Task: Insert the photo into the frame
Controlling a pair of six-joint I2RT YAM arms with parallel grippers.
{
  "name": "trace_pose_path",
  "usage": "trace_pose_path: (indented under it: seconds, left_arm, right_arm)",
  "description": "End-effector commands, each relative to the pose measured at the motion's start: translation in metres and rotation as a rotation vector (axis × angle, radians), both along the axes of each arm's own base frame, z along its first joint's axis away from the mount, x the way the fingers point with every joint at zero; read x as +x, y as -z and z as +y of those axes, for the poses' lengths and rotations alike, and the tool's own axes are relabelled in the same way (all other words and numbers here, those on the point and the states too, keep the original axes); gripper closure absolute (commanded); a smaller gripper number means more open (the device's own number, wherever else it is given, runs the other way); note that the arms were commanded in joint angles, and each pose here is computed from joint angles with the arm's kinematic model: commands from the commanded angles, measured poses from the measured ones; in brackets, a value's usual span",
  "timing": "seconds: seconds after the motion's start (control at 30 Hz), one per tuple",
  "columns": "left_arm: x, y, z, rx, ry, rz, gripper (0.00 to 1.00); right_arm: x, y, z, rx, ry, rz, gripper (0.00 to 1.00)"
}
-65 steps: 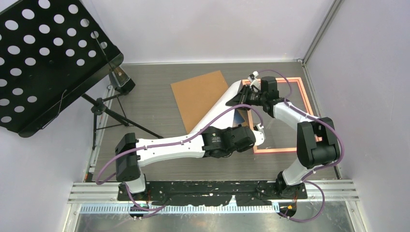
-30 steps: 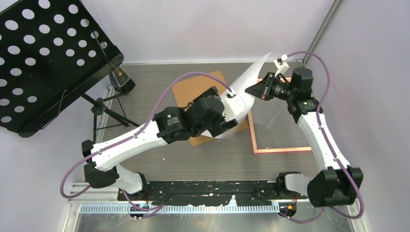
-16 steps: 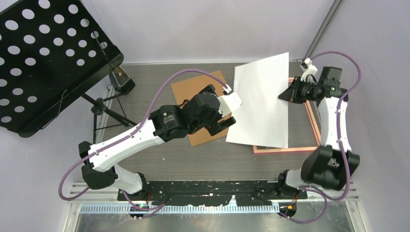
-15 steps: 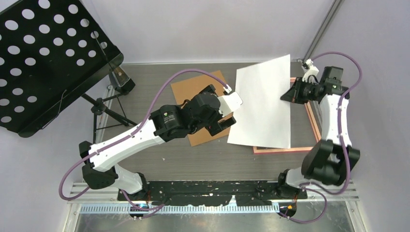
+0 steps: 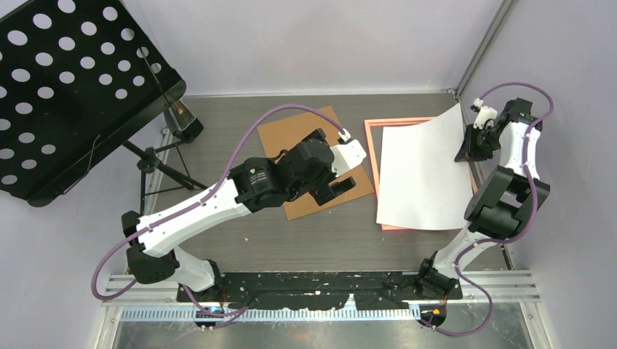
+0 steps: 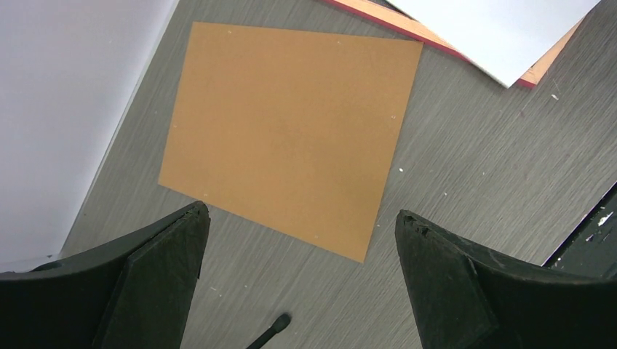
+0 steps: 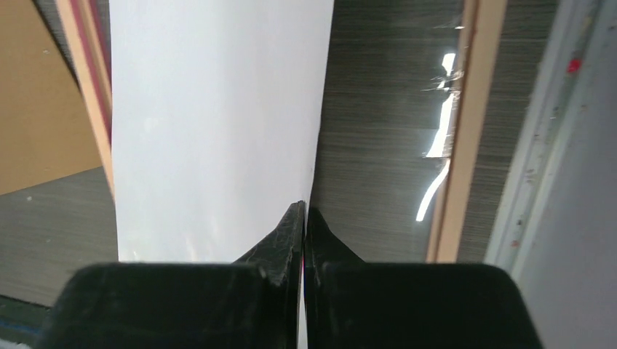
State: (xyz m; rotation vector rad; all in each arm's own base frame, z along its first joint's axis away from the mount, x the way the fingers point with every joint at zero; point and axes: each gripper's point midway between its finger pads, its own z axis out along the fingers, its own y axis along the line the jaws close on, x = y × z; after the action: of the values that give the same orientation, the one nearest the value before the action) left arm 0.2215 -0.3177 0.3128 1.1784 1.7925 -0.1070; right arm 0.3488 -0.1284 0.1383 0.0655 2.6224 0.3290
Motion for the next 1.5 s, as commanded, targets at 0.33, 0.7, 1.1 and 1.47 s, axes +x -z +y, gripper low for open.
trace_pose_path:
  seconds: [0.33,0.7,1.1,1.47]
  left_arm:
    - [0.000,0.013,-0.007,0.030,0.029,0.020,0.03]
    - [-0.008,0.023,-0.013,0.038,0.103,0.056,0.01]
    - [-0.005,0.025,-0.012,0.037,0.092,0.064,0.01]
    - [-0.006,0.023,-0.014,0.035,0.096,0.068,0.01]
  right_arm:
    - [0.037,-0.004,-0.033,-0.299,-0.098,-0.049,0.94]
    - [0.066,0.014,-0.010,-0.343,-0.197,-0.078,0.95]
    - [0.074,0.024,-0.009,-0.321,-0.196,-0.078,0.95]
    - [0.081,0.033,-0.024,-0.338,-0.115,-0.069,0.95]
